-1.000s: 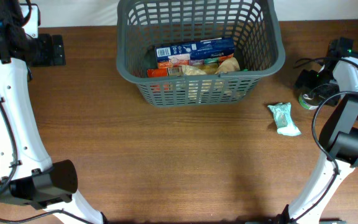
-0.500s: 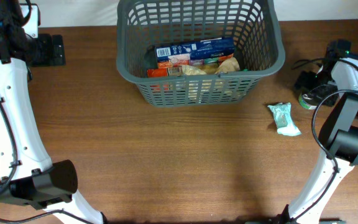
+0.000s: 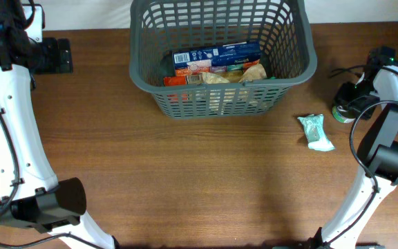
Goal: Pack container
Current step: 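Lift the tin can and carry it over the basket with the right gripper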
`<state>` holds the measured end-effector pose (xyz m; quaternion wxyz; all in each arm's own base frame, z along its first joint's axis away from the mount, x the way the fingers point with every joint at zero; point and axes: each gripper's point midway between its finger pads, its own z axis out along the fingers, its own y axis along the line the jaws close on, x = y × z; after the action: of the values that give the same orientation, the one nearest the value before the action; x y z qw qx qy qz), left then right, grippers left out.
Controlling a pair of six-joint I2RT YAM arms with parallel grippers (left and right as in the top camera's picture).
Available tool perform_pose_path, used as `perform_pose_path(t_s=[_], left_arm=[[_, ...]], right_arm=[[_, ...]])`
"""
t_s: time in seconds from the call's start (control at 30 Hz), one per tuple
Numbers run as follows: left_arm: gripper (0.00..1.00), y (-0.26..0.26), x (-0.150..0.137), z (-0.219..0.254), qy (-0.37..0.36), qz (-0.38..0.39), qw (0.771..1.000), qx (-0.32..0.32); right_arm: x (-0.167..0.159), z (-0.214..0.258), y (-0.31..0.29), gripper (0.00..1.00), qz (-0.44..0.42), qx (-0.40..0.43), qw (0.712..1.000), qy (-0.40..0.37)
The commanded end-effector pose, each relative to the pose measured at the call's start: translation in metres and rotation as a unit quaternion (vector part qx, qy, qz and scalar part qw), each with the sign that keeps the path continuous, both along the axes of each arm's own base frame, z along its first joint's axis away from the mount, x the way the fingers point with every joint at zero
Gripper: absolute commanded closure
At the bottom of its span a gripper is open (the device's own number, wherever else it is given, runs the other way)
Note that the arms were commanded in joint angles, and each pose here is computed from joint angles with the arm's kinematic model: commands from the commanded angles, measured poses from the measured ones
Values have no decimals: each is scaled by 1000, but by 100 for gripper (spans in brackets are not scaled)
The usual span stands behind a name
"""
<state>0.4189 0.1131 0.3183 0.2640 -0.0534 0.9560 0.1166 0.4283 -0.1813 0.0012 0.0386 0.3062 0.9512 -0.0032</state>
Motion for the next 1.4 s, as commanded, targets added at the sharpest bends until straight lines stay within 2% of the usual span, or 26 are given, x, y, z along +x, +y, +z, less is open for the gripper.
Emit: perform_pose_path(t_s=[0.0,0.2,0.47,0.67,0.83,0.93,1.03,1.37], left_arm=[[1,1,-2,1,-3,5,1000,-5],[1,1,-2,1,-3,5,1000,-5],[1,1,-2,1,-3,5,1000,-5],[1,1,-2,1,-3,5,1000,-5],[1,1,-2,1,-3,5,1000,-5],[1,1,-2,1,-3,5,1000,-5],[1,1,-2,1,-3,5,1000,-5],[1,1,-2,1,-3,5,1000,-5]], right_arm=[[-4,-4,1,35,-3,18,1000,13],[17,70,-6,37,-1,-3,999,-49],[35,238,2,37,18,-67,977,-201],[22,366,55,37,64,-104,936,-331],[6,435,134,37,155,-110,890,-415],[3,442,181,37,208,-94,875,-426],[7,430,225,38,259,-72,869,-415],[46,334,307,37,366,-55,874,-315]])
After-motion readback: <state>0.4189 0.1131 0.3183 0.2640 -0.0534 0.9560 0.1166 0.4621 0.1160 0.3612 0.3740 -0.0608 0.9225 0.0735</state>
